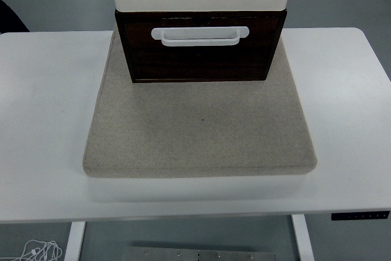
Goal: Open the drawer under the combination cabinet
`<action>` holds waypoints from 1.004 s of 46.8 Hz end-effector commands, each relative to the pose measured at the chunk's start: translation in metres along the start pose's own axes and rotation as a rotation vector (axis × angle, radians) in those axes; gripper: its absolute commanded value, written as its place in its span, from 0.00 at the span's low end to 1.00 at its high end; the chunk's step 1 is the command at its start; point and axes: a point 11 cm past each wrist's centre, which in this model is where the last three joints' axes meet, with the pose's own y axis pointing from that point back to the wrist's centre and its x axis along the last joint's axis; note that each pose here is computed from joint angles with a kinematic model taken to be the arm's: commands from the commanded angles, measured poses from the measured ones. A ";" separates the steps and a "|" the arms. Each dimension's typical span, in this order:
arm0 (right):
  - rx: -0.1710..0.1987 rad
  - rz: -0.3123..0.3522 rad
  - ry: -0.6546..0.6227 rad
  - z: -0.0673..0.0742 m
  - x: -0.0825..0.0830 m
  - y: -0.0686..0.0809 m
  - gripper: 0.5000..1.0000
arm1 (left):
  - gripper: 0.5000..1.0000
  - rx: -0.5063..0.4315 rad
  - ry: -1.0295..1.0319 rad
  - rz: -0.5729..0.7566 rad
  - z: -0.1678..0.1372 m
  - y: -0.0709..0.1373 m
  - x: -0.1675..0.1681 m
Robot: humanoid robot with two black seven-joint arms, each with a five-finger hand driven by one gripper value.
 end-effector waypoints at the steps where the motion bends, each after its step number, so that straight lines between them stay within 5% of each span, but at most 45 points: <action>1: 0.000 0.000 0.000 0.000 0.000 0.000 0.86 | 1.00 0.015 -0.038 -0.092 0.007 -0.009 -0.019; 12: 0.000 0.000 0.000 0.000 0.000 0.000 0.86 | 1.00 0.153 -0.092 -0.359 0.001 -0.015 -0.084; 22: 0.000 0.000 0.000 0.000 0.000 0.000 0.85 | 1.00 0.355 -0.138 -0.593 -0.027 0.012 -0.149; 33: 0.000 -0.001 0.000 0.000 0.000 0.000 0.86 | 1.00 0.667 -0.252 -0.729 -0.076 0.039 -0.182; 47: 0.000 -0.001 0.000 0.000 0.000 0.000 0.85 | 1.00 0.855 -0.327 -0.777 -0.111 0.049 -0.214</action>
